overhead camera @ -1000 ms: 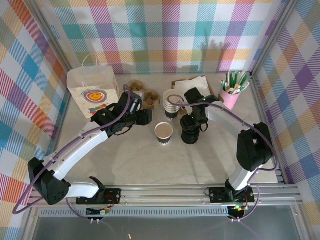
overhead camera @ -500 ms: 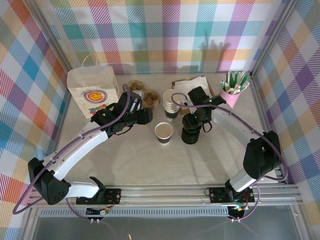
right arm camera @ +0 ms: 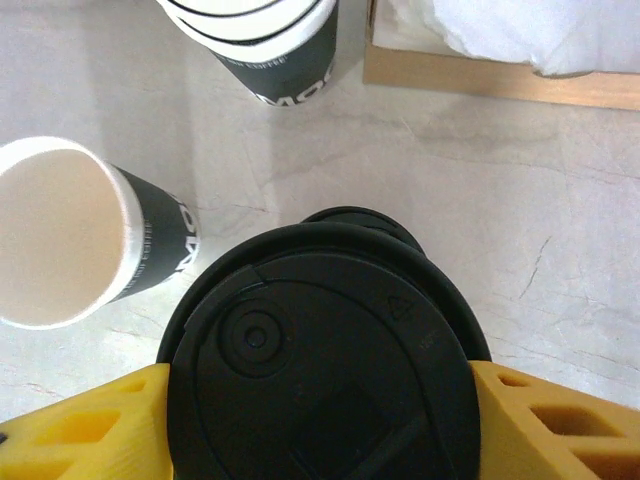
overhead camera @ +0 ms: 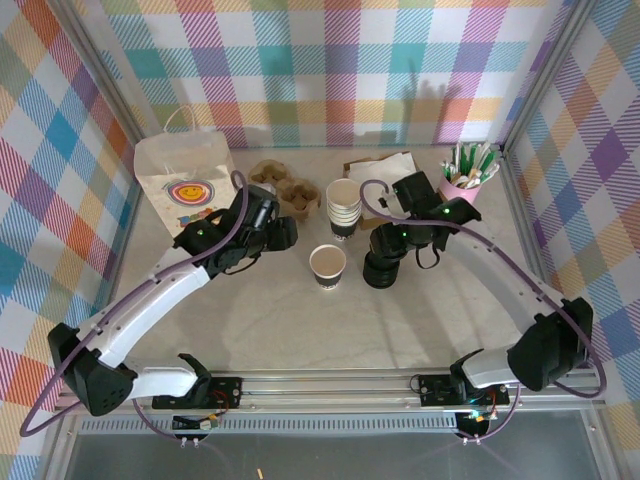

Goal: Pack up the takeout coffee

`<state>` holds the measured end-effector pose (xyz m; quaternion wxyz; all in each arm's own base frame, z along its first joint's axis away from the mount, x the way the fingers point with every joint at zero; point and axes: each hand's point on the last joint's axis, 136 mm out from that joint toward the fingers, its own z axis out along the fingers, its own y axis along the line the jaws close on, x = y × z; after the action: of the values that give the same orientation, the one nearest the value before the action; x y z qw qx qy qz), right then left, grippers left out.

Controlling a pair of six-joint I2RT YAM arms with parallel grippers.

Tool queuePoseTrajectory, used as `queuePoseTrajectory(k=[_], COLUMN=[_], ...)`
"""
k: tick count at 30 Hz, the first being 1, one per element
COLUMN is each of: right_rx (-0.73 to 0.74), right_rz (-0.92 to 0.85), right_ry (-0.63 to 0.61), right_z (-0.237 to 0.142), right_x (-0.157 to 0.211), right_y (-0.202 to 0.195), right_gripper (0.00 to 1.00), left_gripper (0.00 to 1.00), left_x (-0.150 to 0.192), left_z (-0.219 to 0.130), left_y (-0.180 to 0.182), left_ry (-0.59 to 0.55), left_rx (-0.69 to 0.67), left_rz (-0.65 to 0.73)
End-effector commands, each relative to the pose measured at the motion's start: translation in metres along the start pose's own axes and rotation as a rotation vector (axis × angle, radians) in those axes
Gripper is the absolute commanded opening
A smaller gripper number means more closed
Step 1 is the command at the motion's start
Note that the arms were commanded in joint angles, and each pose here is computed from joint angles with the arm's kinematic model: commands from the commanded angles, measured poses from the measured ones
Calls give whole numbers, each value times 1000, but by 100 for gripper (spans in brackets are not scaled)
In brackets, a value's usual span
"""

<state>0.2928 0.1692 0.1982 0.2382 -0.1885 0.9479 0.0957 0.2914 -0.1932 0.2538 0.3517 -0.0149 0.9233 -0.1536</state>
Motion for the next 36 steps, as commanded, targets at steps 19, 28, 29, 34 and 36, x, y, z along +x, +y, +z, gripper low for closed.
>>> queuePoseTrajectory(k=[19,28,29,34,36], right_rx=[-251,-267,-266,-262,-262], right_rz=[-203,-274,-280,-313,-325], right_ry=[-121,-96,-92,-75,-69], right_z=[-17,12,16,31,36], right_x=[-24,-29,-29,-30,-31], right_y=[87,110,112,119,121], right_gripper=[59,59,59,59,59], left_gripper=[59,58,59,59,59], left_x=[28,34,34,35,34], left_z=[3,-6,-7,-8,-8], left_y=[21,33,35,38,39], left_ry=[103,94,93,91,90], left_rx=[-74,-90,-93,-95,-95], left_rz=[-94,-102,-104,-113,-114])
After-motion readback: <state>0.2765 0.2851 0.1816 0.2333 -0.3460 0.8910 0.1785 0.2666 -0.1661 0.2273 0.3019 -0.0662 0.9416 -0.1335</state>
